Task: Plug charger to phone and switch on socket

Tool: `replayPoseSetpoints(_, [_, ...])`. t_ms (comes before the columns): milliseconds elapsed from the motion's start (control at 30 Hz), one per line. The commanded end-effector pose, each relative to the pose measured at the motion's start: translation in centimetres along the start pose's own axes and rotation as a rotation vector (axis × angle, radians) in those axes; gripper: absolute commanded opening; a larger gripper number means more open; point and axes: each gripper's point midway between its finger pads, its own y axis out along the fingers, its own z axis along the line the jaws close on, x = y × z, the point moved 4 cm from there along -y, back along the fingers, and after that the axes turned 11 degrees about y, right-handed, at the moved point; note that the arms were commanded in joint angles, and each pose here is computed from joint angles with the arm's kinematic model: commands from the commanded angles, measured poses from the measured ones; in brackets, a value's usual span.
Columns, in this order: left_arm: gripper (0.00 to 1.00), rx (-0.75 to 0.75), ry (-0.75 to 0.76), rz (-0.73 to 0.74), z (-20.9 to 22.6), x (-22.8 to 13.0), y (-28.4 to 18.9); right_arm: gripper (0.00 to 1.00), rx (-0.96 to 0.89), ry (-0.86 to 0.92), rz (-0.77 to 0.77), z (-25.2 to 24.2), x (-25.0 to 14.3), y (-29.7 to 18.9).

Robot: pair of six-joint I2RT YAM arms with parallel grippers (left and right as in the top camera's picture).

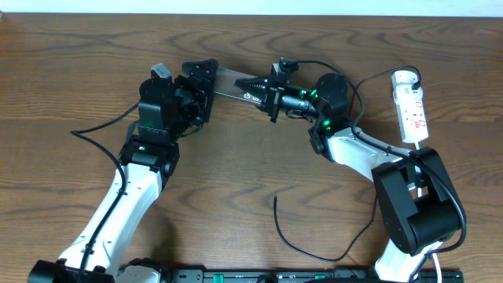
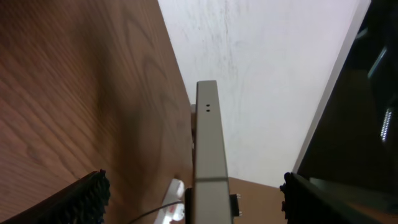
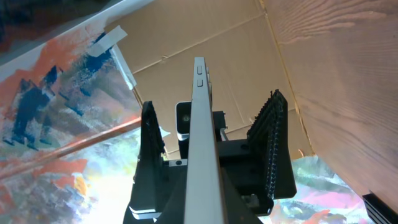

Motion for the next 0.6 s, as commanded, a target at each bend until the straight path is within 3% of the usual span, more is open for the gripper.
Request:
replayPoseSetpoints(0, [0.87, 0.005, -0.043, -0.012, 0.11, 0.11, 0.00, 0.01, 0.010, -0.027, 0.028, 0.96, -0.80, 0.13])
replayPoseSetpoints(200, [0.86, -0.002, -0.041, -0.013, -0.02, 0.14, 0.00, 0.02, 0.004, -0.030, 0.037, 0.79, -1.03, 0.32])
replayPoseSetpoints(567, [0.40, -0.002, -0.041, -0.013, -0.02, 0.14, 0.00, 0.02, 0.001, -0.030, 0.041, 0.68, -1.17, 0.44])
